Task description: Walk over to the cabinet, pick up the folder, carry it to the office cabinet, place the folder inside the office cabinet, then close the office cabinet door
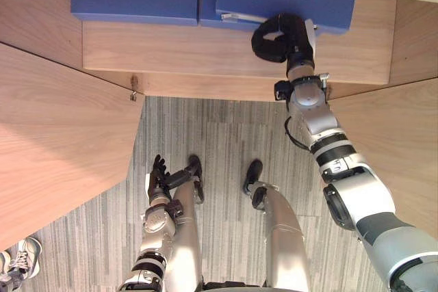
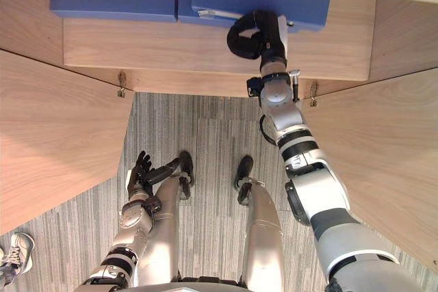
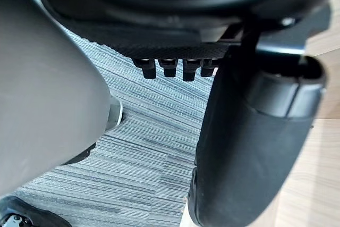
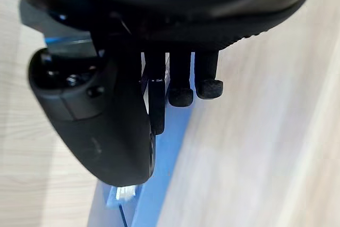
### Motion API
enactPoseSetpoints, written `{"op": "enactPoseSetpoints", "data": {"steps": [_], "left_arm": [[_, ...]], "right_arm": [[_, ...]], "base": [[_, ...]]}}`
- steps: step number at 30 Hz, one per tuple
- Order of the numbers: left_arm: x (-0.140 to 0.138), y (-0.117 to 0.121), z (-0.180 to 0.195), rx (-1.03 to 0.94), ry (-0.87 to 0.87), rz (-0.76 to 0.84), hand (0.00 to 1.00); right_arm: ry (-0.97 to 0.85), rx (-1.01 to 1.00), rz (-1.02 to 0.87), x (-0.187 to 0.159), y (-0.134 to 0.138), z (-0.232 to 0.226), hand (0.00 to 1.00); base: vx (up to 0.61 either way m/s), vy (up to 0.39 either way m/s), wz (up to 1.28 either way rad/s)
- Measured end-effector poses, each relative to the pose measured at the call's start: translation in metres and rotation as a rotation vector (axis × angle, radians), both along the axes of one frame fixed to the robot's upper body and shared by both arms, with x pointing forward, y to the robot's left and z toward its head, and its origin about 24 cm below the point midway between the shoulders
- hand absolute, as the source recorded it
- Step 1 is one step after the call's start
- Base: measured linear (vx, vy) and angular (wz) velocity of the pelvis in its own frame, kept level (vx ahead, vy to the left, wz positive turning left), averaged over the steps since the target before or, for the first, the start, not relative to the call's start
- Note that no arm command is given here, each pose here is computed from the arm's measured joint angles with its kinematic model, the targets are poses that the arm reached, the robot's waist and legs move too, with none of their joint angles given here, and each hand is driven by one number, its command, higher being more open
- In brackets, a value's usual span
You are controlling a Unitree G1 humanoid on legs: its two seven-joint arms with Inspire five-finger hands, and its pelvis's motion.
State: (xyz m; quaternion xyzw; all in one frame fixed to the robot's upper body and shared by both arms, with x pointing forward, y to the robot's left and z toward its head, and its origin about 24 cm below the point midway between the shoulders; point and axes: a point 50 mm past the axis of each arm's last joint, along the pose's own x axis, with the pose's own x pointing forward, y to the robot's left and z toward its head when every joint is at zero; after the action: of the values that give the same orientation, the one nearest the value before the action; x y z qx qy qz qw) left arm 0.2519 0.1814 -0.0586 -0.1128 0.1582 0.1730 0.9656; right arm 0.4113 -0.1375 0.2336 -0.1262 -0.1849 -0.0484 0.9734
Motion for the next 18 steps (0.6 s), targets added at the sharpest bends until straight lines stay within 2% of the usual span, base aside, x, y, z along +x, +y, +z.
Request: {"op": "enactPoseSetpoints", "data": {"steps": [7,13,16,18], "left_arm": [[0.002,0.001,0.005,-0.008,-0.030,0.012,1.00],[0.005,-0.002,0.010,-0.024,-0.058,0.028,1.00],[0.004,-0.003,0.009,-0.029,-0.050,0.026,1.00],[-0.002,-0.004,0.001,-0.036,-0.007,0.019,1.00]], "right_arm": [[-0.065,-0.142,-0.057,0.002,0.003,0.018,0.00],[-0.088,-0.149,-0.090,-0.002,-0.004,0.026,0.00],[-0.204,-0.105,-0.026,-0.028,-0.002,0.022,0.00],[-0.232,-0.065,0.045,-0.053,0.000,-0.006,0.00]], "base": [[-0.05,-0.031,0.06],[-0.06,-0.037,0.08],[0.03,-0.004,0.01],[0.07,-0.001,0.02]]}}
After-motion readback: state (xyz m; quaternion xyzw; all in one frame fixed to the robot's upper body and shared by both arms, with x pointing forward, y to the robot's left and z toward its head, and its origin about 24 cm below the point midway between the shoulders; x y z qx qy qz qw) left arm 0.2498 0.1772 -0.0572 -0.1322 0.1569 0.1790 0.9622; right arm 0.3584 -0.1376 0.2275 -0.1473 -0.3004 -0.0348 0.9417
